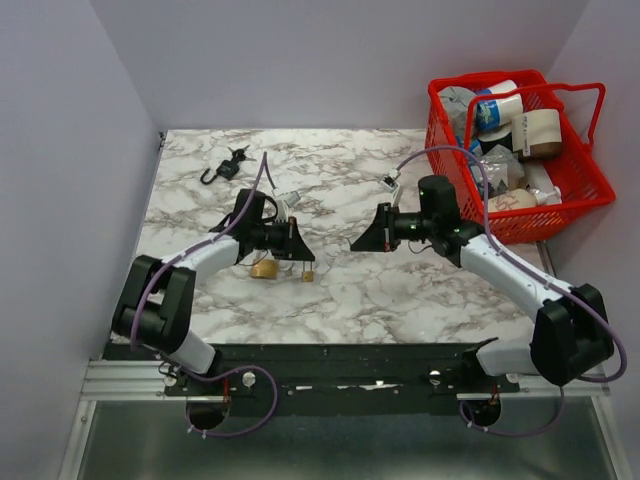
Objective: Lock with the key
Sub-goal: Place the lock at the center of the board.
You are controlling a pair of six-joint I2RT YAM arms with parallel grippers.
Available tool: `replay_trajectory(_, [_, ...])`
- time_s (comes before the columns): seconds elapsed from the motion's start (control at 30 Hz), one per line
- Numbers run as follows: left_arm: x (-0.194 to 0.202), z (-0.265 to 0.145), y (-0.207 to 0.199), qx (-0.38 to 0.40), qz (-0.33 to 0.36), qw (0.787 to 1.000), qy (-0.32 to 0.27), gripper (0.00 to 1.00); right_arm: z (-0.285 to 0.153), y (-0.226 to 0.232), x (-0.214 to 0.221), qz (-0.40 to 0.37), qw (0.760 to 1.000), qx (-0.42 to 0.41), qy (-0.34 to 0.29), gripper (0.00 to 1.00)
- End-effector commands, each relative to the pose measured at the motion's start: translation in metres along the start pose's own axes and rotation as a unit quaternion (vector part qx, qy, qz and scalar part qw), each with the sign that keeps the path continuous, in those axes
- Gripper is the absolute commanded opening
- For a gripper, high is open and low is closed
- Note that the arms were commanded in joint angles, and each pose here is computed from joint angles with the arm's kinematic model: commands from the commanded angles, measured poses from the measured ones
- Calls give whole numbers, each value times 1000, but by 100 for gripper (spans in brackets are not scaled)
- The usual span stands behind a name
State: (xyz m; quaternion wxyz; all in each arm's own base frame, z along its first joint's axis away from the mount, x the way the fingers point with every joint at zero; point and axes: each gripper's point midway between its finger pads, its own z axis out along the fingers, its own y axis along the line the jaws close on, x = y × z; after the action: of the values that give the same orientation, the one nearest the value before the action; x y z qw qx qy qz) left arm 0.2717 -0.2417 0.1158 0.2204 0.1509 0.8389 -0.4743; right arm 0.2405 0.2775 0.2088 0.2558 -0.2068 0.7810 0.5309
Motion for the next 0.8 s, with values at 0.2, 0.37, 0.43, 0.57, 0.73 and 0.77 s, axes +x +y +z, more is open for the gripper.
replay_trajectory(0.2, [3, 38, 35, 1, -8, 1000, 27, 0, 35, -42, 18, 51, 998, 23, 41, 1])
replay_trajectory(0.37, [1, 49, 48, -2, -18, 1000, 16, 0, 45, -53, 35, 103, 993, 28, 54, 1])
replay_trajectory(0.43, [-3, 52, 53, -9, -14, 1000, 12, 0, 50, -57, 41, 117, 991, 30, 58, 1])
replay_trajectory(0.57, [-4, 56, 61, -21, -16, 1000, 14, 0, 59, -63, 52, 139, 987, 31, 68, 1])
replay_trajectory(0.73, [-7, 58, 67, -27, -8, 1000, 14, 4, 67, -71, 61, 158, 983, 34, 84, 1])
replay_trajectory(0.77, [-6, 58, 68, -28, -4, 999, 17, 6, 68, -72, 63, 162, 982, 36, 86, 1])
